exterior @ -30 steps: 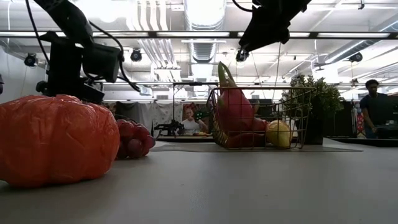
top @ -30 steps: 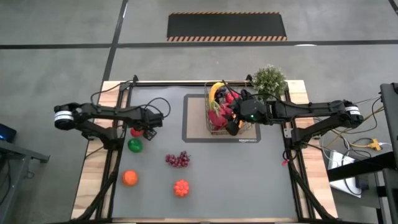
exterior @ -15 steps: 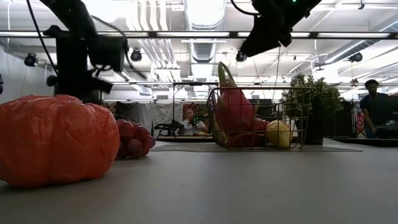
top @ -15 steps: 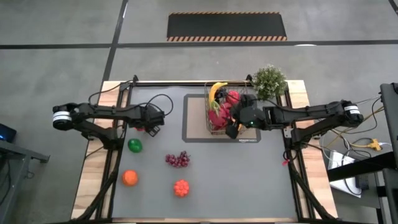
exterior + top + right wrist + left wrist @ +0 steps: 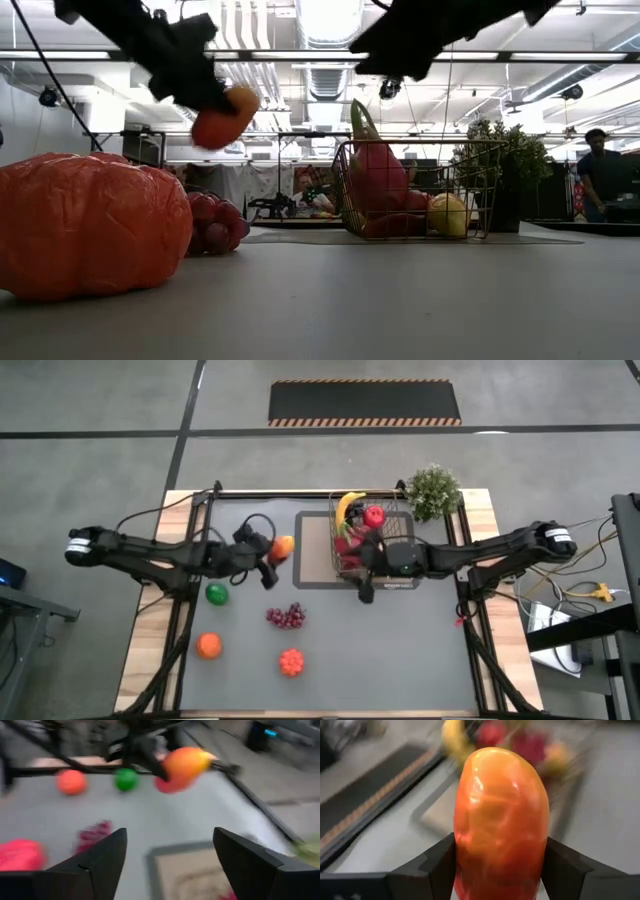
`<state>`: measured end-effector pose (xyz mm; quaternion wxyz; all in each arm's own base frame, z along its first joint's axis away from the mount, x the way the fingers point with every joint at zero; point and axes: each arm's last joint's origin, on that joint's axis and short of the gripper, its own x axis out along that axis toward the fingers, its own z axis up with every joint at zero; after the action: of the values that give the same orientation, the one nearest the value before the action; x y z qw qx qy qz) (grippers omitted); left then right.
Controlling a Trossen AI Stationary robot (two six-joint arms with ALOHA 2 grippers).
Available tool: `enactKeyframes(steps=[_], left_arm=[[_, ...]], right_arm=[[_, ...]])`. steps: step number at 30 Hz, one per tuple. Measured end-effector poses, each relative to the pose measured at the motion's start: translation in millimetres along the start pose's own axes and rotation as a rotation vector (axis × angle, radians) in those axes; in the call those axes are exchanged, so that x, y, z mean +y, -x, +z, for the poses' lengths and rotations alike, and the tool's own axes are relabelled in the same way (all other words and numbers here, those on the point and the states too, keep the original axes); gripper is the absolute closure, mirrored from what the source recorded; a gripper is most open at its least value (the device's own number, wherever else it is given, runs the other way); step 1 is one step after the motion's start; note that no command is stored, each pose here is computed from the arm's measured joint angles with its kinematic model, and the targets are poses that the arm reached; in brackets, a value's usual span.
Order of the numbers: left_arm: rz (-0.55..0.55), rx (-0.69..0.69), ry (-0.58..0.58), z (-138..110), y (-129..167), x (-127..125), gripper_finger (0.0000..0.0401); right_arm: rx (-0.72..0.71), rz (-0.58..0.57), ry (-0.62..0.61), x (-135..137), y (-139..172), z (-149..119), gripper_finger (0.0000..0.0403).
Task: Build produce basket
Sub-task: Put the mango into the wire basket
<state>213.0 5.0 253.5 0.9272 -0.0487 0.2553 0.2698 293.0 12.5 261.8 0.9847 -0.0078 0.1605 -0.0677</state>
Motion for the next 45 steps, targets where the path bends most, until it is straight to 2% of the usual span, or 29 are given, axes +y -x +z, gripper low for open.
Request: enactKeyframes(steps=[3,9,15,26,30,36,41,45], left_arm=[[-0.099,-0.126,-0.032,2.8,8.0,-14.9,0.0187],[-0.255,-0.282,-0.127,-1.4,15.9,-43.7,0.0186],[-0.295,-0.316,-0.2,-6.6,10.6,-62.3,0.0186],[-0.302,-0.36,-0.218,-10.0,-6.6,-78.9,0.0186],[-0.298,-0.377,-0.216,-8.8,-7.1,-79.5,0.0186],[-0.295,-0.379,-0.221,-8.7,-7.0,-79.5,0.0186],[-0.287,-0.378,-0.212,-8.8,-7.1,-79.2,0.0183],[-0.279,-0.38,-0.217,-8.8,-7.0,-79.2,0.0154]], right_arm=[[-0.058,0.082,0.033,4.8,-12.7,-10.0,0.009],[-0.197,0.084,0.091,10.4,-42.4,-18.8,0.0072],[-0.312,0.102,0.132,16.0,-64.6,-12.4,0.0075],[-0.354,0.179,0.141,21.1,-77.8,-0.5,0.0078],[-0.352,0.183,0.136,21.1,-76.7,0.5,0.0113],[-0.348,0.213,0.122,21.9,-77.4,-0.6,0.0218],[-0.337,0.227,0.124,22.9,-77.6,-1.8,0.0219],[-0.332,0.231,0.126,23.0,-77.7,-2.2,0.0219]])
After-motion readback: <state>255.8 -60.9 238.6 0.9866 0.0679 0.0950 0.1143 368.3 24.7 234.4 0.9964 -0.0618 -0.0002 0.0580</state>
